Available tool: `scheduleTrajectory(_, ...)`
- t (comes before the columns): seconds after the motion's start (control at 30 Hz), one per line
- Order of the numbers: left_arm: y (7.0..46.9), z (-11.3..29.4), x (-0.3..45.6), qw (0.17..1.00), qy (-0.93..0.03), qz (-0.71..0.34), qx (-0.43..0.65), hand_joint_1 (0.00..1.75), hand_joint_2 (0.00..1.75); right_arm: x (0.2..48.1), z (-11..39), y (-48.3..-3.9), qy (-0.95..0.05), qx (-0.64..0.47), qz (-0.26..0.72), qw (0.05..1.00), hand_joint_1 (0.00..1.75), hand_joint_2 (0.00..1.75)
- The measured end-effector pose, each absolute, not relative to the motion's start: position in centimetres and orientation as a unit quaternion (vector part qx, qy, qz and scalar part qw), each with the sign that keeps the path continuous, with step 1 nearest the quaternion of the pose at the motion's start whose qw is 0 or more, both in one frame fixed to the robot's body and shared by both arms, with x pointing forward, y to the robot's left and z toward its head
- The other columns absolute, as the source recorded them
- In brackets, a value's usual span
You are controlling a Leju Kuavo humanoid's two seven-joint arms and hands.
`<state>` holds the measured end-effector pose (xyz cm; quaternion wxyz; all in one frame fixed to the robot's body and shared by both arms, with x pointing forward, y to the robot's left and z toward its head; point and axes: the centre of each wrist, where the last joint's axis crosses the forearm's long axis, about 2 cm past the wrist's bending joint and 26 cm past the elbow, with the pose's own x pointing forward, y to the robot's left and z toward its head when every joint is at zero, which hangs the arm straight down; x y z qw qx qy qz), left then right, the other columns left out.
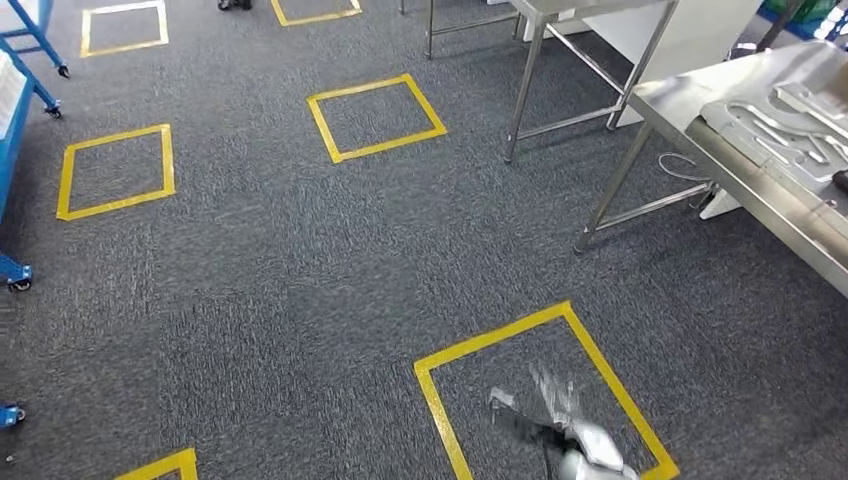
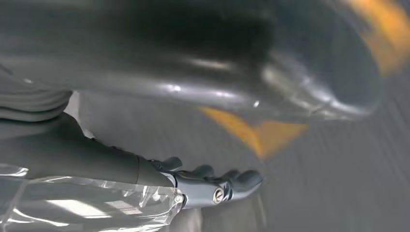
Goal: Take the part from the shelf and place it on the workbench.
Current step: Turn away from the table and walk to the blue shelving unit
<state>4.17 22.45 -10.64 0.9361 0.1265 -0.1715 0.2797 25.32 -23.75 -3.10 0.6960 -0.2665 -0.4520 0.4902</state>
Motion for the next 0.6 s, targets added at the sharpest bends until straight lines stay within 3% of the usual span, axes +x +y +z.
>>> scheduleTrajectory(0.17,22.6,-10.7,3.8,0.936,-0.162,0.279,0.143,0.0,0.0,13.6,-9.0,-26.0,-0.209,-0.187,0.388,0.878,0.0,0.0)
scheduleTrajectory(0.3,22.6,-10.7,3.4,0.936,-0.157,0.277,0.153,0.0,0.0,9.2,-10.2,-27.5,-0.091,-0.158,0.314,0.932,0.0,0.0)
scheduleTrajectory(0.6,22.6,-10.7,3.7,0.936,-0.169,0.266,0.156,0.0,0.0,6.8,-10.7,-27.6,-0.121,-0.128,0.283,0.943,0.0,0.0)
